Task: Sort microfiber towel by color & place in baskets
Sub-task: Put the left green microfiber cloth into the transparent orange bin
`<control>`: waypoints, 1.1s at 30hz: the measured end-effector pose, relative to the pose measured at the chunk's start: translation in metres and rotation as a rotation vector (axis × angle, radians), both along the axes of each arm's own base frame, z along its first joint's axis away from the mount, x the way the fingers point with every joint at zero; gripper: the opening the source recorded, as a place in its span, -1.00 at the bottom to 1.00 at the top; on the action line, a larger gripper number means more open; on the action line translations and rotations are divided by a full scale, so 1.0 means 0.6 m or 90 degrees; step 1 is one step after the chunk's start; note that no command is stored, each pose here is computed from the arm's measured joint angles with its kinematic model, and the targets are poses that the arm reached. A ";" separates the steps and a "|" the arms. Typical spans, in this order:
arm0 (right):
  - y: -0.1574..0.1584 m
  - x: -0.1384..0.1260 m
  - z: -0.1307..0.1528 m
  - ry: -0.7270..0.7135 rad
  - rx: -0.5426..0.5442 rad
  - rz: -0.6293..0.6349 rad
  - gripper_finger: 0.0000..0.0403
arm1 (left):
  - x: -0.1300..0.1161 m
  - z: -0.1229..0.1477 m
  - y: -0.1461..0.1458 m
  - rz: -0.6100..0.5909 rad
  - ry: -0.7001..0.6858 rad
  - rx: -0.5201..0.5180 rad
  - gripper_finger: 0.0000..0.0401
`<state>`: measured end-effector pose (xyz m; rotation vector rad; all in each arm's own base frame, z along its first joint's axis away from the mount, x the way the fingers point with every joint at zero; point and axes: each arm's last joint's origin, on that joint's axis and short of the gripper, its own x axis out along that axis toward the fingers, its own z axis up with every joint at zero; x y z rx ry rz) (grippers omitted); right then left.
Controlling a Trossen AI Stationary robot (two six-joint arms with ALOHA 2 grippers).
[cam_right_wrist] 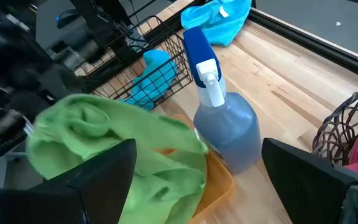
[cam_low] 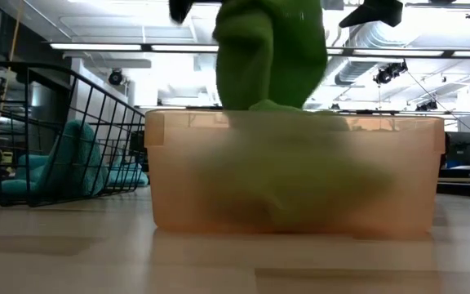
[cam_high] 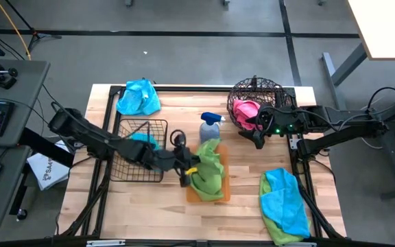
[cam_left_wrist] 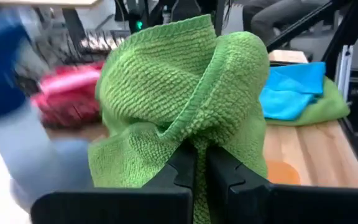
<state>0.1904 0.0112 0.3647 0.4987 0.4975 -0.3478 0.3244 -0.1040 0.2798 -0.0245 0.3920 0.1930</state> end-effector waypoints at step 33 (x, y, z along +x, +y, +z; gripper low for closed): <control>0.000 0.000 0.000 -0.005 0.021 -0.019 0.71 | 0.125 -0.159 0.017 -0.116 0.293 -0.238 -0.29</control>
